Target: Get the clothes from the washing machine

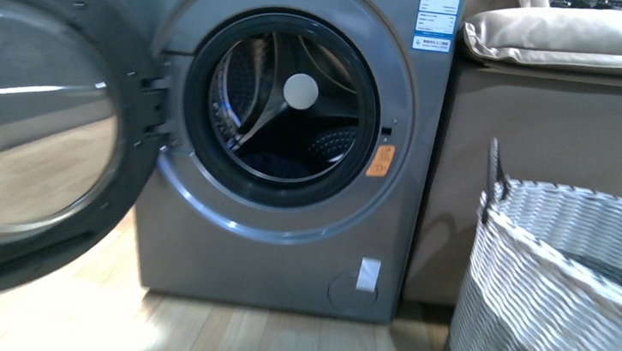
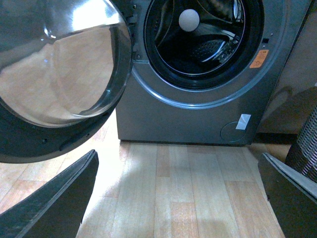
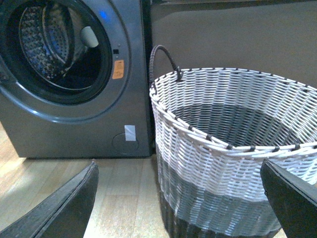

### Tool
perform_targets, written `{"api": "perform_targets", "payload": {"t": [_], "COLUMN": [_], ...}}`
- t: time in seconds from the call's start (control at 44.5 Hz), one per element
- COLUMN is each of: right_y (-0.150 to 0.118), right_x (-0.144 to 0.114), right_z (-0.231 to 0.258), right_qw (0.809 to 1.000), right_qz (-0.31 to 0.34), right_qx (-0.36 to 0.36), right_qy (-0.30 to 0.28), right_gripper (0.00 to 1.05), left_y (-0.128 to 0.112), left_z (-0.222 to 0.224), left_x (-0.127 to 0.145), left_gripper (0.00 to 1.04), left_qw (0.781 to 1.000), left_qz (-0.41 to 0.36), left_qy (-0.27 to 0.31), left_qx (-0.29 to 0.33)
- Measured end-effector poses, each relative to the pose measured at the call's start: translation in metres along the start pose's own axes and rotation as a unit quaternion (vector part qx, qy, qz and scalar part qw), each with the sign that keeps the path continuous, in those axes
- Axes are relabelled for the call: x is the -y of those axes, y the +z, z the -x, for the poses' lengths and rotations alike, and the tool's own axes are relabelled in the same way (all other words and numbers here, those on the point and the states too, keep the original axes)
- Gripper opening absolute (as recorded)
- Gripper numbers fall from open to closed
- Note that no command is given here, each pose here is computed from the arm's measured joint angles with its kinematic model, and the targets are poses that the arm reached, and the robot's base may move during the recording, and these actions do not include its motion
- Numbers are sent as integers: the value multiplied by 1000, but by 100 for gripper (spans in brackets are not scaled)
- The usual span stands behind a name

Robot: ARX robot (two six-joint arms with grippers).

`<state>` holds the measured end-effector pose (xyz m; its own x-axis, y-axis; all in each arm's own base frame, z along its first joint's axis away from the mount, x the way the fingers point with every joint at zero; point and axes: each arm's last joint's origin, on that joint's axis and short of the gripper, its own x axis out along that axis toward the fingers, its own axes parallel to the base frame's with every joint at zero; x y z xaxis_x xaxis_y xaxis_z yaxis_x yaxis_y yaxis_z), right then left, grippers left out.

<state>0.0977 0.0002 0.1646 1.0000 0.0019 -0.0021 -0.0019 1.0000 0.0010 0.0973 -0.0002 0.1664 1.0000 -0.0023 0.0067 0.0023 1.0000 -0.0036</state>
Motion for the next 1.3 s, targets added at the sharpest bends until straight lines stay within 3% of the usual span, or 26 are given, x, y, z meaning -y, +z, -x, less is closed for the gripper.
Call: {"api": "perform_targets", "payload": {"t": [1.305], "right_y": [0], "right_x": [0], "right_z": [0], "right_qw": [1000], "right_qz": [0], "right_qx": [0], "right_qy": [0], "right_gripper": [97], "left_y": [0], "left_z": [0], "left_x": [0], "left_gripper": [98], "left_qw": [1000], "left_qz": [0], "left_qy": [0], "left_qx": [-1]}}
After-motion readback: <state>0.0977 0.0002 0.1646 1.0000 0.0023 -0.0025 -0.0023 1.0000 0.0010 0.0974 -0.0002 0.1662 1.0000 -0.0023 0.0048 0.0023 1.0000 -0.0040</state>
